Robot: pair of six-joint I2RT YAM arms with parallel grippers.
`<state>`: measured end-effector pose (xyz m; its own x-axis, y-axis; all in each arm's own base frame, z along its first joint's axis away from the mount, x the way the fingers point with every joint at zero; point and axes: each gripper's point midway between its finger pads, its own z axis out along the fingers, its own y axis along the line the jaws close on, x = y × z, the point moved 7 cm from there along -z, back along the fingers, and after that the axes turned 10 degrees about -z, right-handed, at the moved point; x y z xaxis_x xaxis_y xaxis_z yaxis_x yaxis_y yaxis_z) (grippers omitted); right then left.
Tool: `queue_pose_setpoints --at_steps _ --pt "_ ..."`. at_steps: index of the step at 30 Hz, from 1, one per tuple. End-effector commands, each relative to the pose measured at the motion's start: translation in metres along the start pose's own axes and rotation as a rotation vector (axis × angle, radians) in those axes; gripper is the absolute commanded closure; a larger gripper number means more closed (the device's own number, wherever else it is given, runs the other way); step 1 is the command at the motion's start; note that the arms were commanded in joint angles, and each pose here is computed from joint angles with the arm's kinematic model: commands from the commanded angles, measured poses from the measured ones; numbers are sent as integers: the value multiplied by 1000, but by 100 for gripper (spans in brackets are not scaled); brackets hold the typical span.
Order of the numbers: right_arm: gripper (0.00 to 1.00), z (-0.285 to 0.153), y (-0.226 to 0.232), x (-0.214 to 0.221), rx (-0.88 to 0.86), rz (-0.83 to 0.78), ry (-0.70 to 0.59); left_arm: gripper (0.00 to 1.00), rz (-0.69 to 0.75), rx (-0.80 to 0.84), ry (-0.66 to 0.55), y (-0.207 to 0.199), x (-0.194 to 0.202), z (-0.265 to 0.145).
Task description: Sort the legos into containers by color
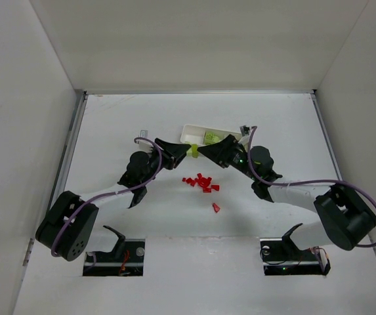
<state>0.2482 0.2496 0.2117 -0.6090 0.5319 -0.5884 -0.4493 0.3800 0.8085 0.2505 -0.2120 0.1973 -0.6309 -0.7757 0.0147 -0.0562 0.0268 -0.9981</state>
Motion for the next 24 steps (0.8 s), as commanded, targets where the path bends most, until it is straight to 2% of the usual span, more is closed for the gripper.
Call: queue_pose_setpoints --at_steps 1,4,10,14,17,24 --pt "19 2 21 -8 -126 -19 -37 79 -76 136 45 -38 3 0" --pt "15 4 21 -7 -131 -17 -22 79 -104 134 68 -38 6 -1" --pt "14 6 14 -6 -114 10 -16 79 -104 150 73 -40 4 -3" --pt "20 10 20 -5 -154 18 2 79 -96 147 86 -38 7 -3" --pt "29 12 22 -7 -168 28 -14 79 -95 144 91 -37 7 -2" --pt "33 18 17 -5 -193 98 1 79 -89 152 104 -38 9 -2"
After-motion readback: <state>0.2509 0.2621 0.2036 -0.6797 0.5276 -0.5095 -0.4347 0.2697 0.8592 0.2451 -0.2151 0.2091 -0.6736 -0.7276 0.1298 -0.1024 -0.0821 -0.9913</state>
